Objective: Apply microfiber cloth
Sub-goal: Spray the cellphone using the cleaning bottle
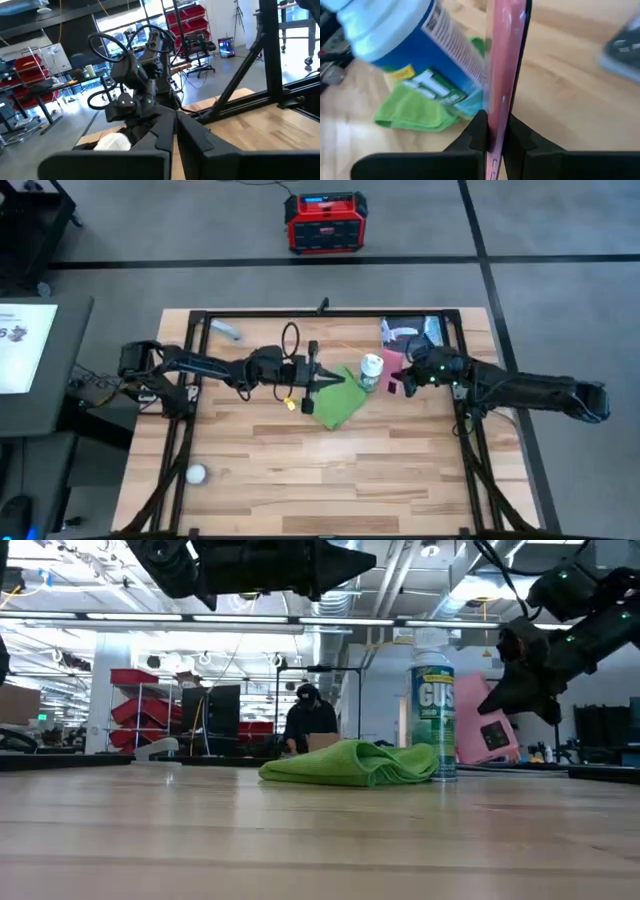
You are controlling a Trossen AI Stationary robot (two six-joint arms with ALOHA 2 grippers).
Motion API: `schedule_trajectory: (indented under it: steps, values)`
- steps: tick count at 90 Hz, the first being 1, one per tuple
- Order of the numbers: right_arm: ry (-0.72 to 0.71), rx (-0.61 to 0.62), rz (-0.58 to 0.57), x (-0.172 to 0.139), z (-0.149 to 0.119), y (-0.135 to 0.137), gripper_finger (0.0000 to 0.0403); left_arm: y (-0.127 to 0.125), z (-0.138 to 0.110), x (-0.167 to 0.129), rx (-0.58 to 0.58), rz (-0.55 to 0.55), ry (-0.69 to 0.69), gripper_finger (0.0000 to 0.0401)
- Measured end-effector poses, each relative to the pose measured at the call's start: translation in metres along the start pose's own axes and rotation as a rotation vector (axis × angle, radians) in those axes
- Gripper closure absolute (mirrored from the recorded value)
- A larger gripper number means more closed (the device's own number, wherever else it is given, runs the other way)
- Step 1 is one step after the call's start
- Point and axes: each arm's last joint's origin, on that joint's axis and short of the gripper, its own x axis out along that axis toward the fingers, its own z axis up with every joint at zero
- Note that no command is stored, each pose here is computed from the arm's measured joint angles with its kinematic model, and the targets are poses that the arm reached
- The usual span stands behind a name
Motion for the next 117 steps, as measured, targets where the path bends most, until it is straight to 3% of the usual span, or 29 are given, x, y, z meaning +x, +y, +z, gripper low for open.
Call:
schedule_trajectory:
  steps: [20, 39, 56, 75, 90, 104, 117]
  values:
    - [0.029, -0.016, 0.087, 0.023, -0.006, 0.016, 0.0389, -0.006, 0.003, 0.001, 0.003, -0.013, -0.019, 0.0401]
    - [0.029, -0.032, 0.098, 0.052, -0.007, 0.018, 0.0389, -0.016, 0.023, -0.001, 0.036, -0.034, -0.142, 0.0401]
    - [0.002, -0.119, 0.108, 0.085, 0.011, 0.028, 0.0389, -0.029, 0.041, -0.007, 0.053, -0.079, -0.180, 0.0401]
    - [0.062, -0.211, 0.213, 0.126, 0.032, 0.049, 0.0389, -0.044, 0.038, -0.010, 0.044, -0.110, -0.179, 0.0401]
    - [0.098, -0.254, 0.278, 0.154, 0.038, 0.063, 0.0389, -0.050, 0.039, -0.033, 0.040, -0.015, -0.187, 0.0401]
    - [0.037, -0.286, 0.171, 0.150, 0.047, 0.060, 0.0389, -0.060, 0.044, -0.068, 0.054, 0.135, -0.172, 0.0401]
    - [0.001, -0.321, 0.065, 0.128, 0.062, 0.058, 0.0389, -0.064, 0.030, -0.096, 0.043, 0.382, -0.047, 0.0401]
